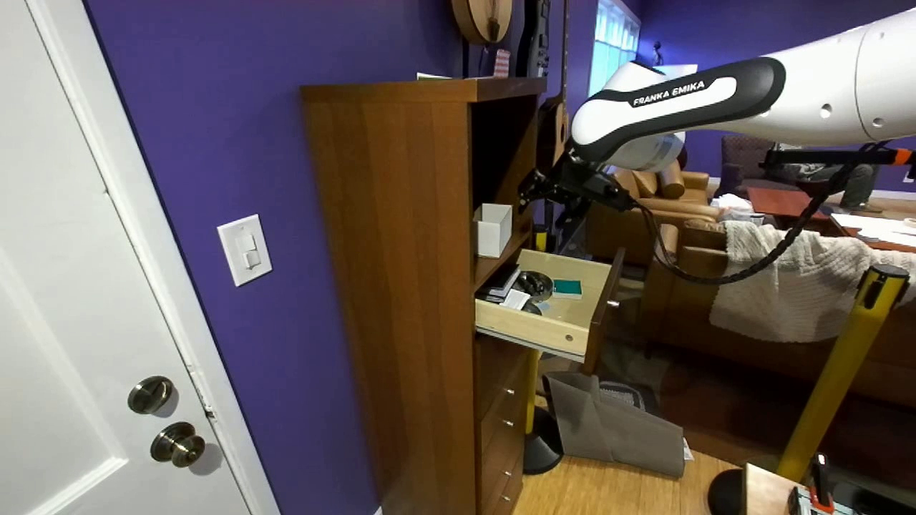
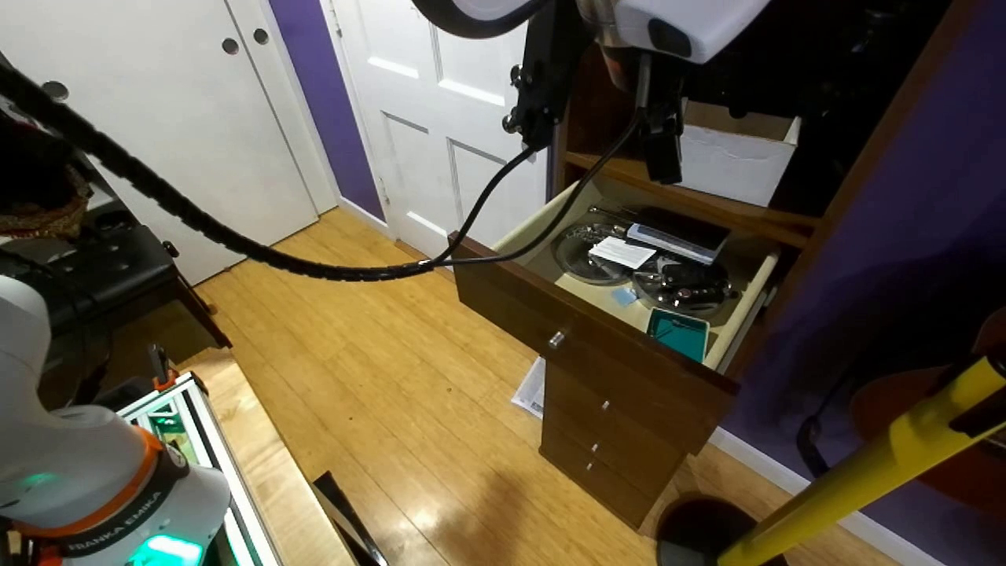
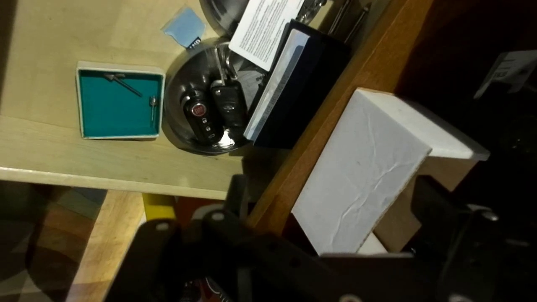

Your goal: Put the small white drawer in the top drawer and then close the drawer

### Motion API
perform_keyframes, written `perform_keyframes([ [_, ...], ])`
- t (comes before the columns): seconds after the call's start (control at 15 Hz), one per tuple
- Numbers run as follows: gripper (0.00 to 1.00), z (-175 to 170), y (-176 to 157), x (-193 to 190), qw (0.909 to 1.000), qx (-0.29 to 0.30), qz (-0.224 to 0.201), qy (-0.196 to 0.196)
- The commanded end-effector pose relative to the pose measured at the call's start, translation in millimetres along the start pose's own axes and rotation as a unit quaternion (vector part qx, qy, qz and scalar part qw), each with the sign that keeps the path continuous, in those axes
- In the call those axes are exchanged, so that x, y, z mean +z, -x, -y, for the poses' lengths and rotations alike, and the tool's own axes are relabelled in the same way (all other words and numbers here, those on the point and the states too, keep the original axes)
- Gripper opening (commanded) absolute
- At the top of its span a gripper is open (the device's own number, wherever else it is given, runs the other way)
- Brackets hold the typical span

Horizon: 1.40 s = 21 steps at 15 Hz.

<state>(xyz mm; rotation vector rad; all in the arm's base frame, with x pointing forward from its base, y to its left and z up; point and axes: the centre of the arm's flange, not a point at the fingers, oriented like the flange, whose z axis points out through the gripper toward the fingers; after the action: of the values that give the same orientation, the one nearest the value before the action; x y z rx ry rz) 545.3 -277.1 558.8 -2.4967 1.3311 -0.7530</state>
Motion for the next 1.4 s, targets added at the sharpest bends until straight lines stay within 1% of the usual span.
perform_keyframes([
  [0.0, 1.0, -2, -13, 14, 0.9993, 0.037, -0.002, 0.003],
  [0.2, 1.0, 2, -13, 22, 0.9972, 0.071, 0.0, 0.023],
  [0.4, 1.0, 10, -14, 26, 0.9941, 0.104, -0.001, 0.031],
  [0.73, 1.0, 23, -17, 35, 0.9886, 0.148, 0.004, 0.025],
  [0.87, 1.0, 27, -15, 38, 0.9878, 0.154, 0.008, 0.021],
  [1.33, 1.0, 28, -13, 55, 0.9857, 0.164, 0.01, 0.038],
])
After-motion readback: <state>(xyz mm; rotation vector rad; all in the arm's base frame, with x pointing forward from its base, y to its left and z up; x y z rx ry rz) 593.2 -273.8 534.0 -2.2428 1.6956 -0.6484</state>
